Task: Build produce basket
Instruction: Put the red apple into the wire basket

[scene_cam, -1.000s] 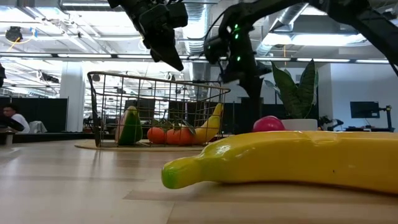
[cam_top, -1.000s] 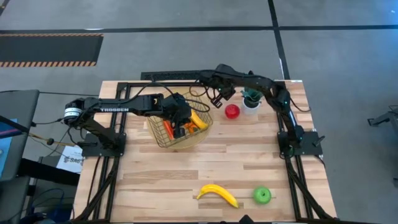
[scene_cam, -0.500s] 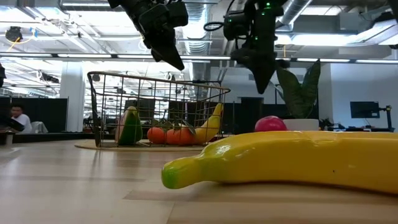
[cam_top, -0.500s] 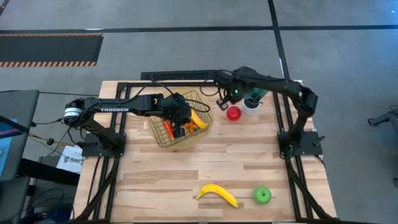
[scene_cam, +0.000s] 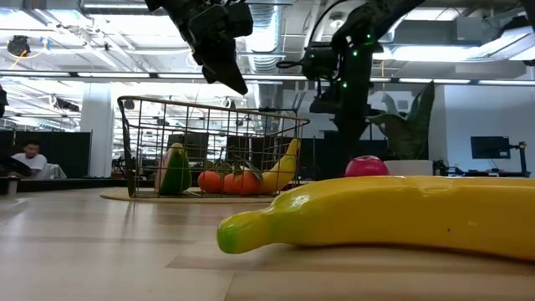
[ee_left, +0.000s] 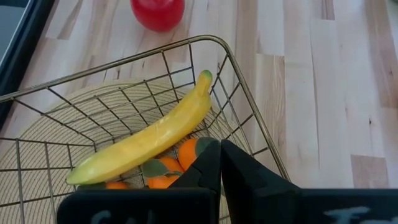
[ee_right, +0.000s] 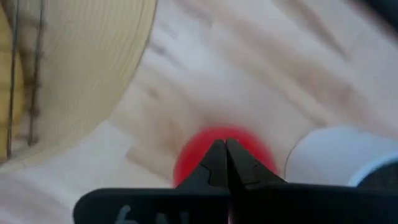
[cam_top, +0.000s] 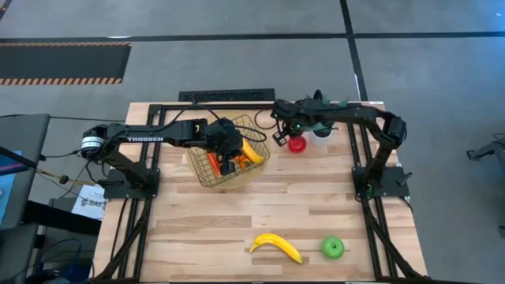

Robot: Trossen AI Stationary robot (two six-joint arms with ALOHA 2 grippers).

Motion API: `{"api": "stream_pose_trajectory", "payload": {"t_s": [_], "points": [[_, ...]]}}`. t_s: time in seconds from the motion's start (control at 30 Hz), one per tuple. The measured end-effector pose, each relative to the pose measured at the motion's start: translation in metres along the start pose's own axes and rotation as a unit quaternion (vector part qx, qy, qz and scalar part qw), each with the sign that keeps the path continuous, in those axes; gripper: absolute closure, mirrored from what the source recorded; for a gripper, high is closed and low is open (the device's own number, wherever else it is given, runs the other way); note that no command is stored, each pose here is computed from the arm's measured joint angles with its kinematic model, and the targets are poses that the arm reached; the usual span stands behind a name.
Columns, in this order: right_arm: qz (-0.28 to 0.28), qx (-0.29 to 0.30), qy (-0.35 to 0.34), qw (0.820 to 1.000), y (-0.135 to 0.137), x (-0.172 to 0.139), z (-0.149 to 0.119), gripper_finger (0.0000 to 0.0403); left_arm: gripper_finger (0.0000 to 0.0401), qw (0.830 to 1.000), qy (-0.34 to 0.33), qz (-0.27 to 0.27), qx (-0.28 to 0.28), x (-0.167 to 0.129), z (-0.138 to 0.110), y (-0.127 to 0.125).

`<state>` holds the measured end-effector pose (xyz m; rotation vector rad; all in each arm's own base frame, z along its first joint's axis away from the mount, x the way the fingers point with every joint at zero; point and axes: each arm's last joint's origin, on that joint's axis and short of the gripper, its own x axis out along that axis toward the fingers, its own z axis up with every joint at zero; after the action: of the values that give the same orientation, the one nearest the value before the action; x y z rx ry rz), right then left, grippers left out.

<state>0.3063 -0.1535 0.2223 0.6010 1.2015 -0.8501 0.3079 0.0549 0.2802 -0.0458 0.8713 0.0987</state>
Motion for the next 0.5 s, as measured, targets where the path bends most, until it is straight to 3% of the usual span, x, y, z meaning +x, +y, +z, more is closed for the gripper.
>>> {"api": "stream_pose_trajectory", "payload": {"t_s": [0.27,0.5], "points": [[-0.001,-0.014,-0.015,1.000,-0.014,0.003,0.011,0.0403,0.0401,1.000,-0.005,0.001,-0.009,0.000,0.001,0.000],[-0.009,-0.040,0.025,0.999,-0.005,0.001,-0.003,0.0403,0.0401,1.000,-0.004,0.003,-0.014,0.000,0.001,0.000]]}}
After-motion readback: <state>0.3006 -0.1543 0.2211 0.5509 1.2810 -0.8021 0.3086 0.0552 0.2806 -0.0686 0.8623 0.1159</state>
